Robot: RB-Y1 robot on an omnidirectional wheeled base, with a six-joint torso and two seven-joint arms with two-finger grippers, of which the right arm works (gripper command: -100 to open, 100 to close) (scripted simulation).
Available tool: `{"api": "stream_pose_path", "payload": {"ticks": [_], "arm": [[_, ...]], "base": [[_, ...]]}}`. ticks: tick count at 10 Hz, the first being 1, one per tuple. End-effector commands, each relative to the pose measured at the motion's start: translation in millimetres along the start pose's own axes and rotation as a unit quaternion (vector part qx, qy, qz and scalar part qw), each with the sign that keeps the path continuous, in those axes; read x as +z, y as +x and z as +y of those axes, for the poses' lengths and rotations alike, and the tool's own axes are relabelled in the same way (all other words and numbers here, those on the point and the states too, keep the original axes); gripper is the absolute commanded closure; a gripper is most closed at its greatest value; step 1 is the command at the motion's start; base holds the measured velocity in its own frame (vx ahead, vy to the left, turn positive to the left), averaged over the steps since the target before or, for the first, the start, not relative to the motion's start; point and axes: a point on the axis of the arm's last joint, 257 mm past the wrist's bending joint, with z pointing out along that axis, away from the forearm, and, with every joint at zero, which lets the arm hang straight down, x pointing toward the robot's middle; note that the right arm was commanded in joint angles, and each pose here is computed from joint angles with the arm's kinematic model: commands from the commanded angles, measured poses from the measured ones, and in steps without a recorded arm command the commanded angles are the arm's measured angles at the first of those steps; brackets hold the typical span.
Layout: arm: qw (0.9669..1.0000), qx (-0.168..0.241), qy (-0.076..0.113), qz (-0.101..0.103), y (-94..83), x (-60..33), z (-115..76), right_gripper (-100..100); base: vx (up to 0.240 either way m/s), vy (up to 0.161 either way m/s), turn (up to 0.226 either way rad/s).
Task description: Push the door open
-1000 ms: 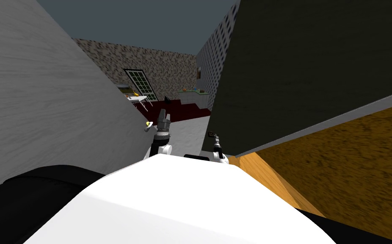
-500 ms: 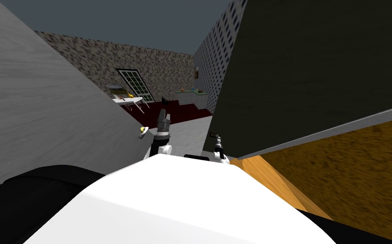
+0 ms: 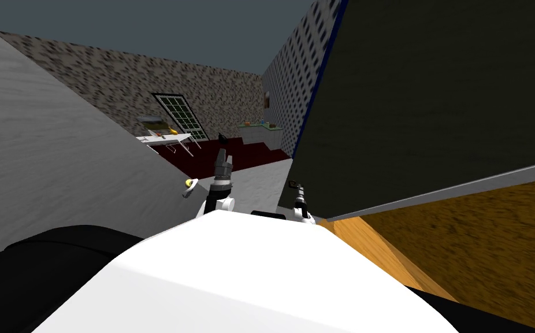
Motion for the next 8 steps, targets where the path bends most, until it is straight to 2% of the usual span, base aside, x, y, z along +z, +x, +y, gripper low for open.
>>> {"api": "stream_pose_path", "payload": {"ticks": [1,5,8], "arm": [[0.9999,0.0,-0.007,-0.008,-6.3,5.3,6.2,100],[0.9992,0.004,-0.006,-0.038,-29.1,4.4,5.5,100],[0.9984,0.009,-0.005,-0.055,-38.4,2.7,4.1,100]], "base": [[0.179,0.081,-0.052],[0.202,0.074,-0.055],[0.183,0.066,-0.053]]}}
